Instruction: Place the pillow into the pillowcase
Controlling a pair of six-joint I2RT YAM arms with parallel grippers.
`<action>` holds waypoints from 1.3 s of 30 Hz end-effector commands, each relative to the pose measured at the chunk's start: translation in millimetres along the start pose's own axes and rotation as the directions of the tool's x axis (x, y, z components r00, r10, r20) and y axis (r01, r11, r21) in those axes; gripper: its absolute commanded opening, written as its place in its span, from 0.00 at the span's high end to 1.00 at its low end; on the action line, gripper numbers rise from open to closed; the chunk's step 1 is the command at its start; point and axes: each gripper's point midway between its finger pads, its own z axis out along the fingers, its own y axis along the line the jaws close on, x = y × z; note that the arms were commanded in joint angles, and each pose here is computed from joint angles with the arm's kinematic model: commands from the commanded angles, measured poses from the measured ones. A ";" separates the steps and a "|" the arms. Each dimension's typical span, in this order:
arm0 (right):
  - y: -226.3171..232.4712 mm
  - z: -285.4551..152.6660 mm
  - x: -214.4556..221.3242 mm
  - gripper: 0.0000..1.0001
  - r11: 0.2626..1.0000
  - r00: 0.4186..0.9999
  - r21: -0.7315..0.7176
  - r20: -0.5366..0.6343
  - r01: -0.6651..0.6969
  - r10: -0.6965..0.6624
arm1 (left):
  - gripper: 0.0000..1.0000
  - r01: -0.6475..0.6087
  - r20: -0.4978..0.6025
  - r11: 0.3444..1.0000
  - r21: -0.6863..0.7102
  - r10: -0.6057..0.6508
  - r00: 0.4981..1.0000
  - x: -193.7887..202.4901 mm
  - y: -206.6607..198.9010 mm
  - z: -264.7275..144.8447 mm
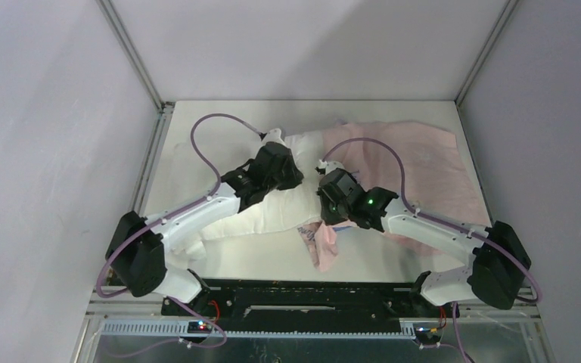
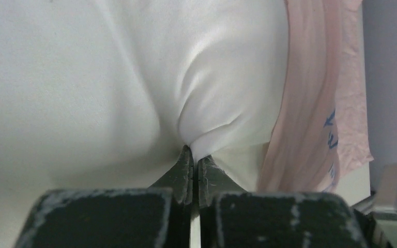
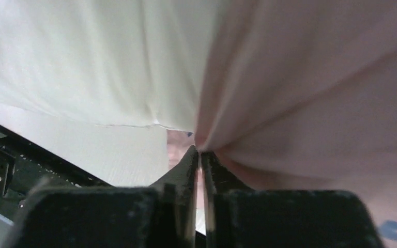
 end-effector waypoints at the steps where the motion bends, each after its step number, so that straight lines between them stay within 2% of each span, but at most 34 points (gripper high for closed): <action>1: 30.7 -42.5 -56.0 0.81 0.989 0.981 -0.147 0.188 -0.012 0.040 | 1.00 0.033 -0.108 0.996 0.086 -0.023 0.994 40.7 -16.2 -3.2; 6: 17.7 -88.8 -112.0 0.47 0.995 0.942 -0.098 0.337 0.029 0.006 | 1.00 0.049 -0.203 0.997 0.053 -0.037 0.978 94.4 14.3 11.6; 7: 10.9 -91.6 -123.2 0.44 0.997 0.934 -0.081 0.356 0.020 0.010 | 1.00 0.049 -0.217 0.998 0.043 -0.039 0.975 104.7 21.4 13.5; 10: -10.5 -86.9 -155.7 0.43 1.000 0.924 -0.015 0.382 -0.009 0.014 | 1.00 0.055 -0.269 0.998 0.019 -0.047 0.962 134.7 39.7 16.5; 16: -51.3 -41.9 -190.1 0.42 0.981 0.944 0.192 0.329 -0.032 -0.034 | 1.00 0.057 -0.303 0.998 0.021 -0.048 0.952 162.5 50.2 22.9; 20: -74.3 -22.3 -203.8 0.42 0.950 0.952 0.312 0.297 -0.027 -0.070 | 1.00 0.056 -0.330 0.998 0.034 -0.041 0.943 171.5 50.4 22.8; 24: -108.2 -10.1 -208.6 0.44 0.878 0.965 0.478 0.243 -0.030 -0.099 | 1.00 0.052 -0.333 0.998 0.035 -0.037 0.942 172.4 51.2 23.4; 31: -130.9 6.3 -214.0 0.46 0.831 0.968 0.556 0.217 -0.018 -0.124 | 1.00 0.047 -0.329 0.998 0.045 -0.029 0.944 171.3 49.5 21.4; 34: -137.3 17.7 -212.9 0.54 0.824 0.974 0.567 0.190 -0.010 -0.119 | 1.00 0.041 -0.325 0.998 0.047 -0.023 0.945 169.2 48.9 20.4; 39: -144.1 27.7 -215.9 0.76 0.817 0.978 0.577 0.166 0.009 -0.128 | 1.00 0.028 -0.316 0.998 0.058 -0.008 0.949 165.3 46.8 16.9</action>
